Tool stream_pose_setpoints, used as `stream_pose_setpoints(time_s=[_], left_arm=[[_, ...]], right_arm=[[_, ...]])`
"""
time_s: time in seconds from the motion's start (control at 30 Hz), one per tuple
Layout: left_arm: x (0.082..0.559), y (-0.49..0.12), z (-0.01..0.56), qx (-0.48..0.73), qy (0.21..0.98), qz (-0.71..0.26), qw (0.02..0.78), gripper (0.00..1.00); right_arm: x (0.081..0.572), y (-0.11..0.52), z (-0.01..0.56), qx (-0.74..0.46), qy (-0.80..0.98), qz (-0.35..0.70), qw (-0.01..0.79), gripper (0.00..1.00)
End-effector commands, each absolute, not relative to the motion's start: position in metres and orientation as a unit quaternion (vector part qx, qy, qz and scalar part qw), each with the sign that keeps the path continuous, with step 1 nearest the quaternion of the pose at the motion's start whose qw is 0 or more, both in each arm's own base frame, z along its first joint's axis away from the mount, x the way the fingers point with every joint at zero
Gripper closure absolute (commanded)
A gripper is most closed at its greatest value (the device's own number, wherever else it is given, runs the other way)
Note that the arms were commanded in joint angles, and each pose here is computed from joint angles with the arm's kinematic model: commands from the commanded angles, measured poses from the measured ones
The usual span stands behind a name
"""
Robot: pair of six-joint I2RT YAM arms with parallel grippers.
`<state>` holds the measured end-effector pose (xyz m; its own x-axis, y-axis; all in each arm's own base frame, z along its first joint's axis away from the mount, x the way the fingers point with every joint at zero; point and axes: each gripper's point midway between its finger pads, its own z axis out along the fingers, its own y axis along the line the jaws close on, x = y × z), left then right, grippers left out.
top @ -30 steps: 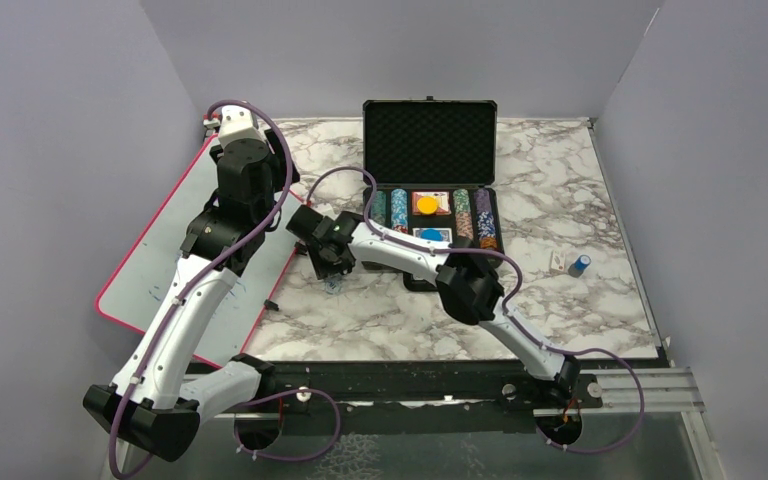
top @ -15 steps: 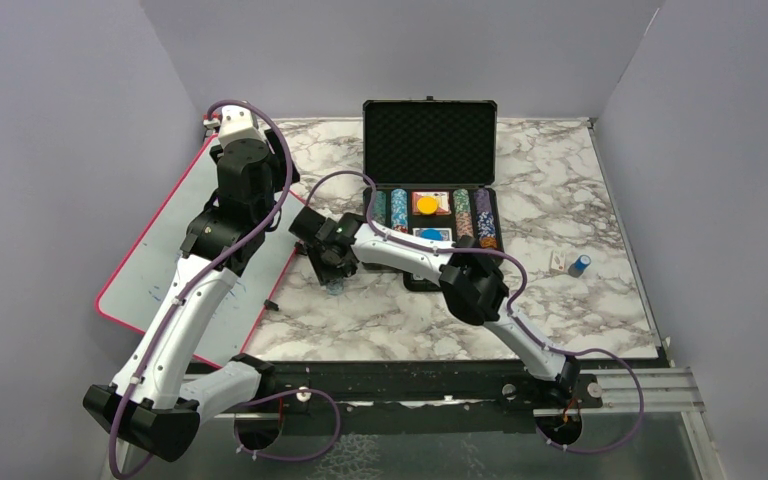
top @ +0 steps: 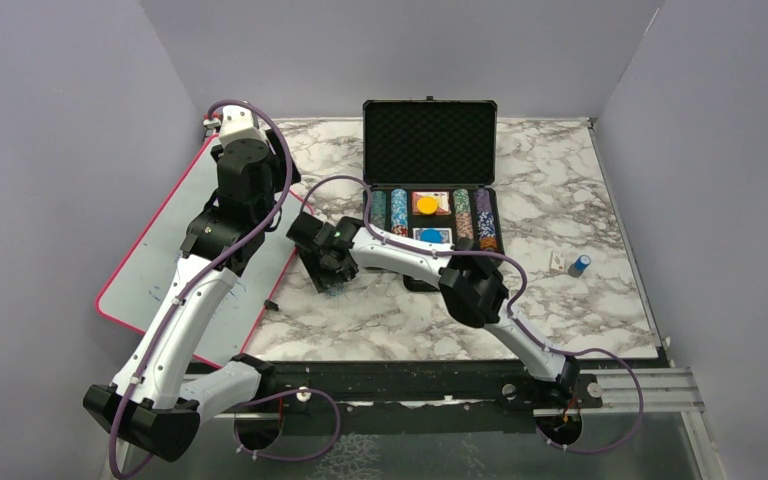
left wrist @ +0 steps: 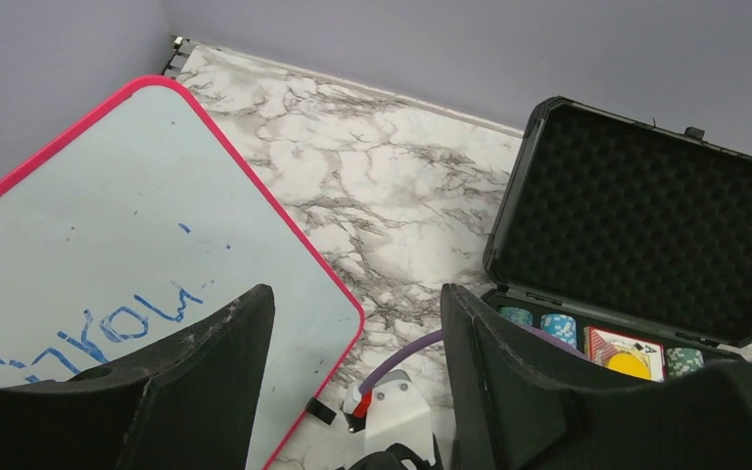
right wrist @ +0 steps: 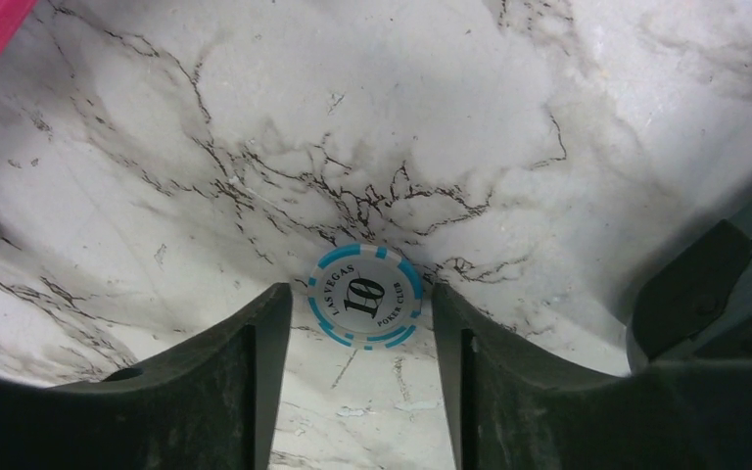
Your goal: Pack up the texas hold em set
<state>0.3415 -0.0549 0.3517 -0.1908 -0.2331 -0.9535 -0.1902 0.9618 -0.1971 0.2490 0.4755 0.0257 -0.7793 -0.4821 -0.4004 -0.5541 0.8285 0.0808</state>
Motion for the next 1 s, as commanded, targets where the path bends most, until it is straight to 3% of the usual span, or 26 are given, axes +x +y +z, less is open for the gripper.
stream_pose_setpoints(time_s=[0.0,0.17,0.37,0.47,0.7,0.97], left_arm=[[0.343,-0.056,0.35,-0.136,0.772,-0.025,0.621,0.34],[0.343,-0.057,0.35,-0.136,0.772,-0.027,0.62,0.34],[0.345,-0.059,0.347,-0.134,0.775,-0.032,0.617,0.34],[0.345,-0.06,0.348,-0.133,0.775,-0.033,0.617,0.34],[0.343,-0.059,0.347,-0.133,0.775,-0.031,0.617,0.34],[0.347,-0.062,0.345,-0.13,0.777,-0.036,0.615,0.34]], right_arm=[[0.243,0.475,0.045,-0.287,0.933,0.105,0.189,0.39],[0.252,0.475,0.038,-0.276,0.936,0.088,0.202,0.31],[0.272,0.481,0.03,-0.258,0.933,0.068,0.242,0.31],[0.278,0.482,0.026,-0.259,0.931,0.059,0.249,0.36],[0.26,0.466,0.013,-0.265,0.941,0.045,0.203,0.58],[0.233,0.456,0.015,-0.289,0.943,0.071,0.151,0.58]])
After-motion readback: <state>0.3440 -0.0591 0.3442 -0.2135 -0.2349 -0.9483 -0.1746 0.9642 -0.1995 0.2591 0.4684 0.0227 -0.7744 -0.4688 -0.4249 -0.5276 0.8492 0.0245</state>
